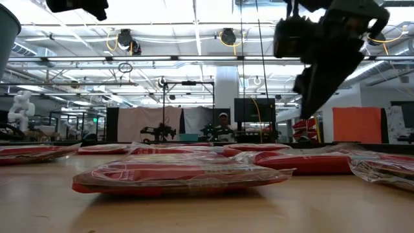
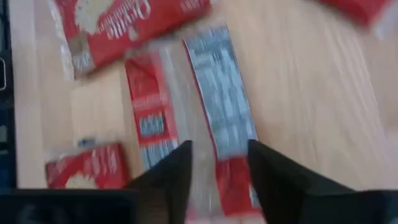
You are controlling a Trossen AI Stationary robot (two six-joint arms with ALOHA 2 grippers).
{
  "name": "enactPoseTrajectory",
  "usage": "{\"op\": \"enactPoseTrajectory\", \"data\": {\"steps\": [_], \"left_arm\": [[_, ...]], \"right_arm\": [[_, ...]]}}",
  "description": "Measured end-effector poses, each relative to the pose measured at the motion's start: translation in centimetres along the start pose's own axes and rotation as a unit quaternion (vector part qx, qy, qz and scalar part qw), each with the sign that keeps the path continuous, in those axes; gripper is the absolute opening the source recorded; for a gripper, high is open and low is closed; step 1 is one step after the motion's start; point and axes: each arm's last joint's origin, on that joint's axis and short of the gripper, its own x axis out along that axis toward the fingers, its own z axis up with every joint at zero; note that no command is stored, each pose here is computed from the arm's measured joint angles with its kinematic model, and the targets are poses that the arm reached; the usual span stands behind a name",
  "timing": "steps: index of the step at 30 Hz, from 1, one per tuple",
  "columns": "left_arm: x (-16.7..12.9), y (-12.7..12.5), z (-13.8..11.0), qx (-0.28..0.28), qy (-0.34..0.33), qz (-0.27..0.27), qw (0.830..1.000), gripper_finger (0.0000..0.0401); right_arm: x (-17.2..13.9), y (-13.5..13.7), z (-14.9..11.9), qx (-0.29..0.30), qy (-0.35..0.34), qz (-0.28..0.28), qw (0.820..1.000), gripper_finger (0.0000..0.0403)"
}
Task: Sort popcorn bags into baskets
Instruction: Put the popcorn sachet into the bin
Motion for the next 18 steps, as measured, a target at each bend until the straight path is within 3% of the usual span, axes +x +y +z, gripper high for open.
{"op": "enactPoseTrajectory", "data": {"steps": [4, 8, 18], "left_arm": [[0.3, 0.0, 0.1, 0.0, 0.016, -0.004, 1.0, 0.0088], [0.3, 0.0, 0.1, -0.015, 0.025, -0.013, 0.999, 0.0088], [0.3, -0.4, 0.2, -0.02, 0.035, -0.036, 0.999, 0.0088]], "right_arm": [[2.1, 0.5, 0.5, -0.053, -0.031, -0.011, 0.998, 0.0244], [4.2, 0.5, 0.8, -0.078, -0.042, -0.006, 0.996, 0.0288], [8.8, 0.4, 0.3, -0.119, -0.033, 0.015, 0.992, 0.0271]]}}
